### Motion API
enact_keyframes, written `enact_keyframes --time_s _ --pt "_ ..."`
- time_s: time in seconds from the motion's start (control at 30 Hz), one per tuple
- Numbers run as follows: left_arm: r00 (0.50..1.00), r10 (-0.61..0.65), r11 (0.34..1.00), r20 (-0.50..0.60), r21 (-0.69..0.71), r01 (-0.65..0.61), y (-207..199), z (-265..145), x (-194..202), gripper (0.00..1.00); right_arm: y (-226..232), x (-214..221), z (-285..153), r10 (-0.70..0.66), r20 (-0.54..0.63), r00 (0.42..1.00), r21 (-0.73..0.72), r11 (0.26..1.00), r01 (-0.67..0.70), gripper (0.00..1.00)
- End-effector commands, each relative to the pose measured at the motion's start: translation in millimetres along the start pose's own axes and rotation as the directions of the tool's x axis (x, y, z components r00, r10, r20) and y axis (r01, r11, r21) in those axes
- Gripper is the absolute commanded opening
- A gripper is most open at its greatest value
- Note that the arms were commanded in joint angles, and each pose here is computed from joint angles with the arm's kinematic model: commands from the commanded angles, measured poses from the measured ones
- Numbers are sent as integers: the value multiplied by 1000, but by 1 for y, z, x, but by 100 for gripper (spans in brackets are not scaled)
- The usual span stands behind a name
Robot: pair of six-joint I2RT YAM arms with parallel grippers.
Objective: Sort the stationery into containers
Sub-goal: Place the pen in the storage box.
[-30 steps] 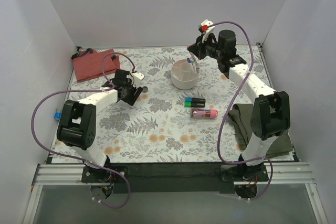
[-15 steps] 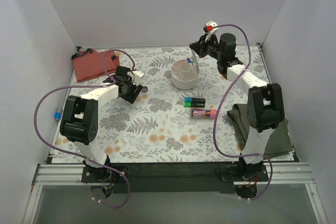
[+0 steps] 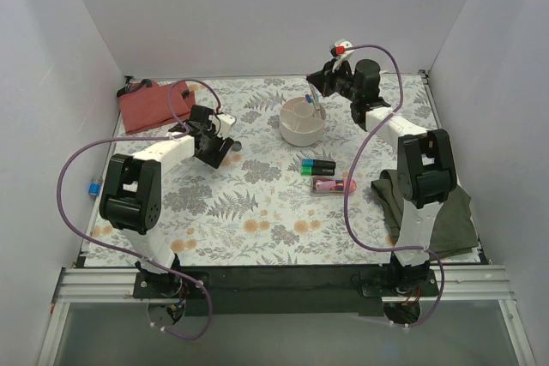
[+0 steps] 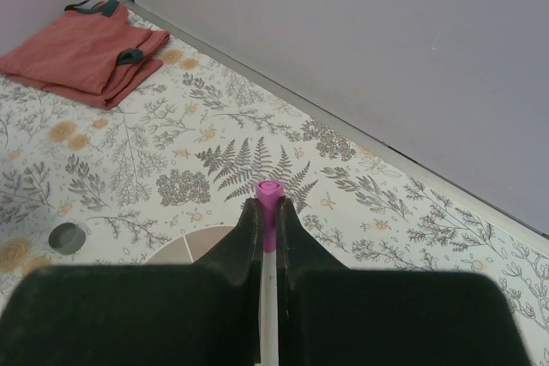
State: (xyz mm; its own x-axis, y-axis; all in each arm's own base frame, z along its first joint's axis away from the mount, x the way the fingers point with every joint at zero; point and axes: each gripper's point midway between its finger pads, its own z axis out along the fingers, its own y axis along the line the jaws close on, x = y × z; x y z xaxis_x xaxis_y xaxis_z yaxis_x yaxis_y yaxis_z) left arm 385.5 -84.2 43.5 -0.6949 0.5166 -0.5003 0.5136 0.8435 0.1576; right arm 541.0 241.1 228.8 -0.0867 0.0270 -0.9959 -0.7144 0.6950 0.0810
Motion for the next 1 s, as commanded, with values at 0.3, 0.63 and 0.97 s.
enact_keyframes --time_s 0.3,0.63,0.97 --pt "1000 -8 1000 28 -21 9 7 -6 -12 59 -1 6 -3 -28 32 999 7 1000 28 1" --pt "999 -19 1000 49 -20 20 8 -7 -18 59 0 8 -10 -37 25 999 21 999 37 25" --pt "991 -22 999 129 -24 25 11 -14 -38 59 4 -35 -42 -103 21 994 69 992 101 41"
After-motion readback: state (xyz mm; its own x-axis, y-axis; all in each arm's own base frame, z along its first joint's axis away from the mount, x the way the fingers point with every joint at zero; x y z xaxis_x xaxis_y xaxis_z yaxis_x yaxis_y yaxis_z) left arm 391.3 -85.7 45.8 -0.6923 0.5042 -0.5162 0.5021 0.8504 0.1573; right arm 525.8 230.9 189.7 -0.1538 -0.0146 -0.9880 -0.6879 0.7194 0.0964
